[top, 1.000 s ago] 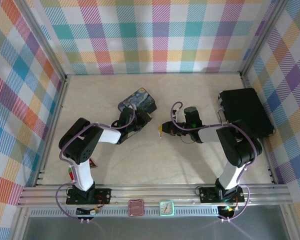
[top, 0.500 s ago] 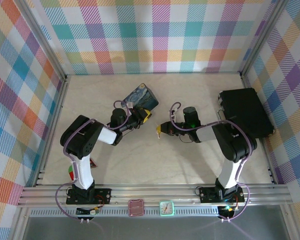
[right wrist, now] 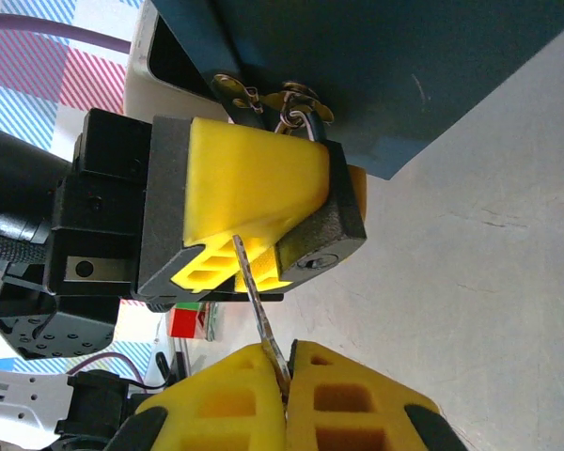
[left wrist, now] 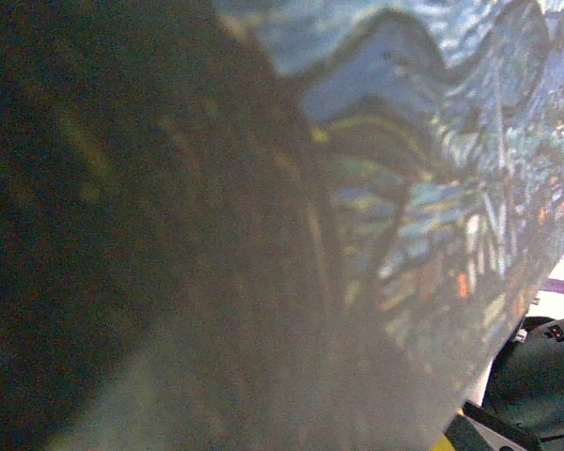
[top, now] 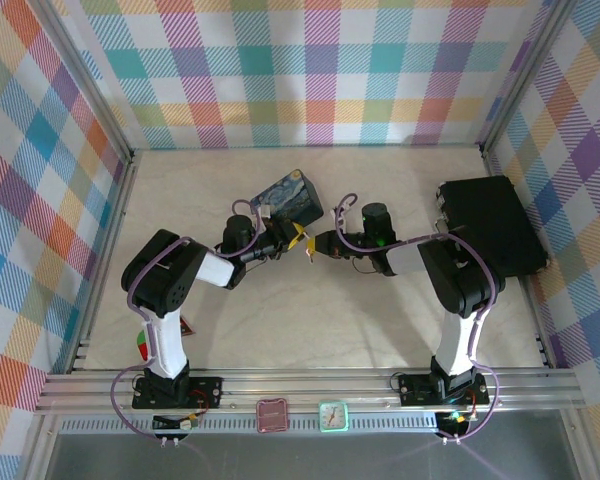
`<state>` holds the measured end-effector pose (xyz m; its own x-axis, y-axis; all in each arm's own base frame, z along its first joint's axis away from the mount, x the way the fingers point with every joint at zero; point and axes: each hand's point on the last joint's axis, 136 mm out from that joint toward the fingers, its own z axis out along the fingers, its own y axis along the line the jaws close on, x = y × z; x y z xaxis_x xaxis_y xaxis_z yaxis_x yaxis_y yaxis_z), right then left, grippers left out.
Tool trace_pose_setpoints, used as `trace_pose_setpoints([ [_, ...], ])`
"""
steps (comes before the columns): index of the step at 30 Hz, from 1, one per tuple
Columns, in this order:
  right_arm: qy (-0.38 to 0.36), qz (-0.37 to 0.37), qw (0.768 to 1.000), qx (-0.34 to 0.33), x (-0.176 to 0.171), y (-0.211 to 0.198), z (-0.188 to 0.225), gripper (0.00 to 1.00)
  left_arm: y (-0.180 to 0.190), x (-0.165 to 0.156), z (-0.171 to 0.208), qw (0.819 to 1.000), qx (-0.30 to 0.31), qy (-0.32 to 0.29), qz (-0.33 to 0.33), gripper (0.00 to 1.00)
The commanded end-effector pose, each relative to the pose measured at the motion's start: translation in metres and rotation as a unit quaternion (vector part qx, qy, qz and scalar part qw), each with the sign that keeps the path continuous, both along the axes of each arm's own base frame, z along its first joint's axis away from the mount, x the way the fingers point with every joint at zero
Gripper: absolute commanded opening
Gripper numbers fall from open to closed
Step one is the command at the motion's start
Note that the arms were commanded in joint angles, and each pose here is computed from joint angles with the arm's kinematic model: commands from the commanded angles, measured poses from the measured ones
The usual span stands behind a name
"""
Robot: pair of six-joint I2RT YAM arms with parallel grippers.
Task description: Unlock a padlock with a key
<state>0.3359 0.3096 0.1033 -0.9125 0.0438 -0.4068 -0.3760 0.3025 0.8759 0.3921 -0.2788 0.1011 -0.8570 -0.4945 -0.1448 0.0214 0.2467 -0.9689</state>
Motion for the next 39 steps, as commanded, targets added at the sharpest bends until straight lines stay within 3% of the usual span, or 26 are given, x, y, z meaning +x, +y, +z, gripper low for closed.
trace_pose_setpoints([
  [1,0.002,0.009,1.000,0.001,-0.003,0.004,-0.004,0.00,0.002,0.001,0.005,1.000,-0.001,0.007,-0.006,0.00],
  [11,0.026,-0.033,0.999,-0.019,-0.006,-0.008,-0.026,0.00,0.004,0.003,0.007,1.000,-0.002,0.001,0.002,0.00],
  [39,0.011,-0.015,1.000,0.008,0.006,0.014,-0.011,0.00,0.006,-0.003,0.010,1.000,0.002,-0.007,-0.001,0.00],
])
